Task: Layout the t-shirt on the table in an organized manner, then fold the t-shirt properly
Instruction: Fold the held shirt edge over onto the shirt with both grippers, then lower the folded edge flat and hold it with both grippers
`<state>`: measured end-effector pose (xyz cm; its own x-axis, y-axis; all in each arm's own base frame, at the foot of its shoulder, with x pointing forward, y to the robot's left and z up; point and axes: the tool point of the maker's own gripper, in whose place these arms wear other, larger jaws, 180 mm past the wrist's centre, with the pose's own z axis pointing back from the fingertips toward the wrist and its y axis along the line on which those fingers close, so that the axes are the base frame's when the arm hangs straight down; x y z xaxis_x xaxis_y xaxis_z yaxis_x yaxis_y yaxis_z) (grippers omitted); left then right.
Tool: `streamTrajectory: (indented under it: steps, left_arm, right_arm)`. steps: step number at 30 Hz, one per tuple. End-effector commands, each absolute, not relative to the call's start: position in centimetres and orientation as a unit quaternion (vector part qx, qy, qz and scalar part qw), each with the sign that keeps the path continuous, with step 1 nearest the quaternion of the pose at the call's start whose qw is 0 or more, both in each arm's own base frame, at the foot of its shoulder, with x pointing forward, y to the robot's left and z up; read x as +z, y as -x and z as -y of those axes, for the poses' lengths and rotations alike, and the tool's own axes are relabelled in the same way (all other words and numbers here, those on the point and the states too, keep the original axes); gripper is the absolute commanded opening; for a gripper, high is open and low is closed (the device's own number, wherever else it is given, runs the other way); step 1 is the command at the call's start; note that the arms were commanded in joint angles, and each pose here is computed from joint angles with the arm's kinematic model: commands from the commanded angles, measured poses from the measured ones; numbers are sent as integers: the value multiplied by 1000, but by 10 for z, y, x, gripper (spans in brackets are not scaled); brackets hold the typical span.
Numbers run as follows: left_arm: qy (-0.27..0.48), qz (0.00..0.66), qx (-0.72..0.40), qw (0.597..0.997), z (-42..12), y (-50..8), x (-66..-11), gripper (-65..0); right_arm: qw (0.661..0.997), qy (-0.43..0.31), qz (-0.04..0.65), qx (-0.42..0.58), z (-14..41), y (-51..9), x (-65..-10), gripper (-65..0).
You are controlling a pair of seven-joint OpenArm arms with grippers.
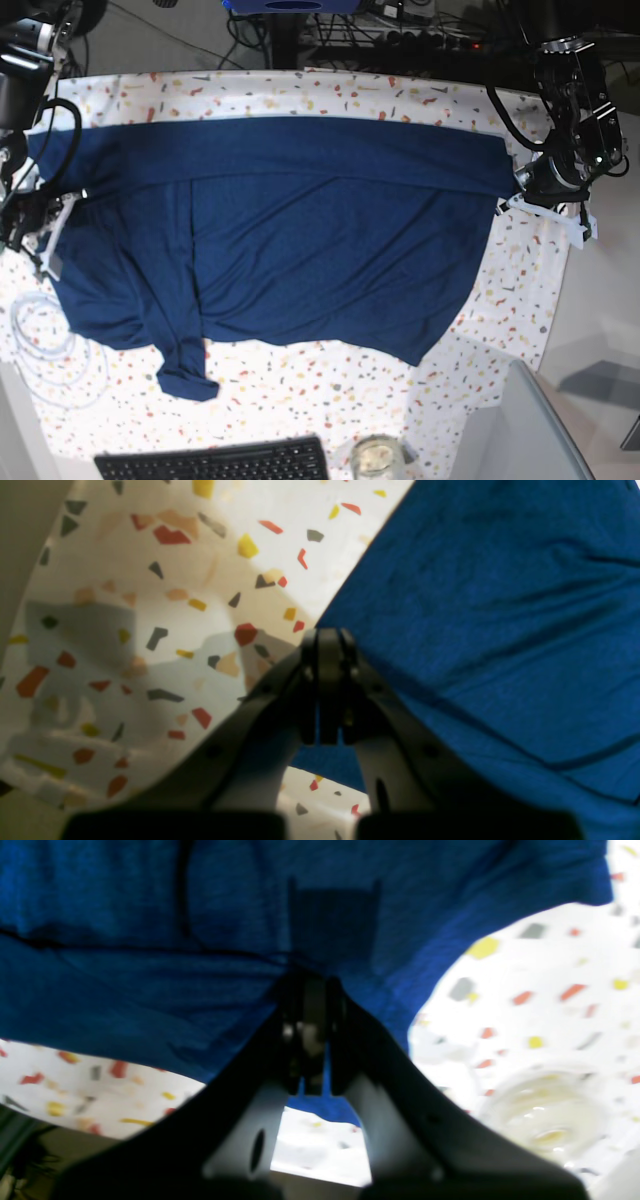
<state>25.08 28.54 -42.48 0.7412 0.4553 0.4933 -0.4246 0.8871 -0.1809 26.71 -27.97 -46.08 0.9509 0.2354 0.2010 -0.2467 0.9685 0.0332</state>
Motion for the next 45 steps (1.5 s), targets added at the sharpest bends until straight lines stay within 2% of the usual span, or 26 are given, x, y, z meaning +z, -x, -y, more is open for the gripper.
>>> streamTrajectory:
  steps: [1,10,33,45]
  left_arm:
    - [22,293,232,927,-293,-260,-414,-650]
    - [28,312,228,922,-290,-279,-403,-650]
    - [12,303,241,922,-297,-282,-423,-650]
    - [16,314,242,918,-297,-294,-416,-650]
  right_arm:
    - [985,-23,120,124,284,-284,-451,-645]
    - [986,-35,117,115,287,-285,-460,-645]
    - [986,-26,136,89,290,-296,-456,-645]
    - [986,-26,136,90,290,-296,-456,-645]
